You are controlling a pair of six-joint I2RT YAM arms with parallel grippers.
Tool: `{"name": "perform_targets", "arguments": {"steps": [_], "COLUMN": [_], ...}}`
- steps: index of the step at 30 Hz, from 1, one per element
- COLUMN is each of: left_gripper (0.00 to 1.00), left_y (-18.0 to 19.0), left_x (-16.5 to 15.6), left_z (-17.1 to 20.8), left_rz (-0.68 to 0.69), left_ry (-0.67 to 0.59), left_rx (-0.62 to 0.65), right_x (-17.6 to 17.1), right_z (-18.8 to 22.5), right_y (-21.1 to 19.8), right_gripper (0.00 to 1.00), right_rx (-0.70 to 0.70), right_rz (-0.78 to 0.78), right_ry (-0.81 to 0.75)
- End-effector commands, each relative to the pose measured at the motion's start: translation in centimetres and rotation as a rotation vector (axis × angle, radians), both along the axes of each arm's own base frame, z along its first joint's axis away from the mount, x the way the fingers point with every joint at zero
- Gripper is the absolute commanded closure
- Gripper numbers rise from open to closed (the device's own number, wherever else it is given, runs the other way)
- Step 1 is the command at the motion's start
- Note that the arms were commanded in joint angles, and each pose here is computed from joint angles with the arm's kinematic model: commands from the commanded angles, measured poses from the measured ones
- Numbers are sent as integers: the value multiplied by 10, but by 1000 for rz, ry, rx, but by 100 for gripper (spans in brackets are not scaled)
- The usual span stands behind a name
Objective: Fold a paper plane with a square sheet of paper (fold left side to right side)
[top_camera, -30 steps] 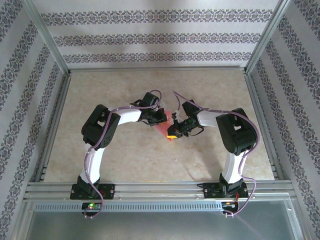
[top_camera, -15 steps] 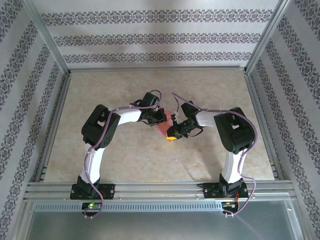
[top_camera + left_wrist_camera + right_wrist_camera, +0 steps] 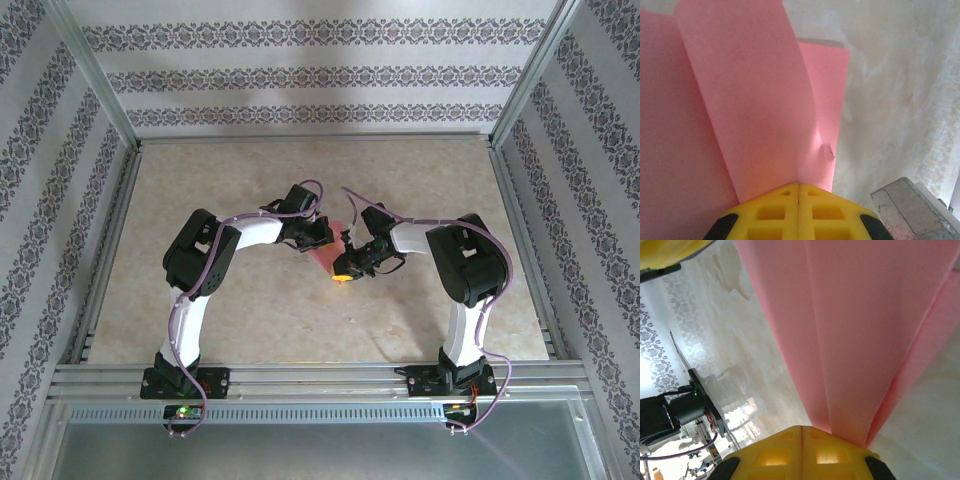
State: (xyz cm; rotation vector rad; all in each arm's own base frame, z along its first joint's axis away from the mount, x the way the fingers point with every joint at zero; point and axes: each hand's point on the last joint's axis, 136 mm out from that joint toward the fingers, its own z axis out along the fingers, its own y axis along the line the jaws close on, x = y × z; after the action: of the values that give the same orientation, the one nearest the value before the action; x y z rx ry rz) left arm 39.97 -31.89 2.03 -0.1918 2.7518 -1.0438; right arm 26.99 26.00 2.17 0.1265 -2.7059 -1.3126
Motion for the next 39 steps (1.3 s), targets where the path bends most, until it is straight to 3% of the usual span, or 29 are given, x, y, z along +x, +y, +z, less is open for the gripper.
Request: {"name": "perform_targets", "arguments": {"steps": [1,10,18,28,39], "left_gripper": [100,100,100,100,100], "left_y": [36,37,37,35,36], "left_x": [-23,-24,-24,-23,-23], "left_z": [-42,-43,-43,-44,-44], "left_rz": [32,34,34,31,36], "left_ry": [115,117,118,119,121], "left_rx": [176,177,174,173,179], "right_x": [-14,-13,15,33,23], "right_z": [-12,-6,33,16,-1], "right_y": [0,2,-5,2,8], "right_gripper": [100,100,100,100,100], "right_rx": [-10,0,86,63,48], "right_rz": [35,38,-42,-70,-51], "right_ry": [33,10,-93,-110,-79]}}
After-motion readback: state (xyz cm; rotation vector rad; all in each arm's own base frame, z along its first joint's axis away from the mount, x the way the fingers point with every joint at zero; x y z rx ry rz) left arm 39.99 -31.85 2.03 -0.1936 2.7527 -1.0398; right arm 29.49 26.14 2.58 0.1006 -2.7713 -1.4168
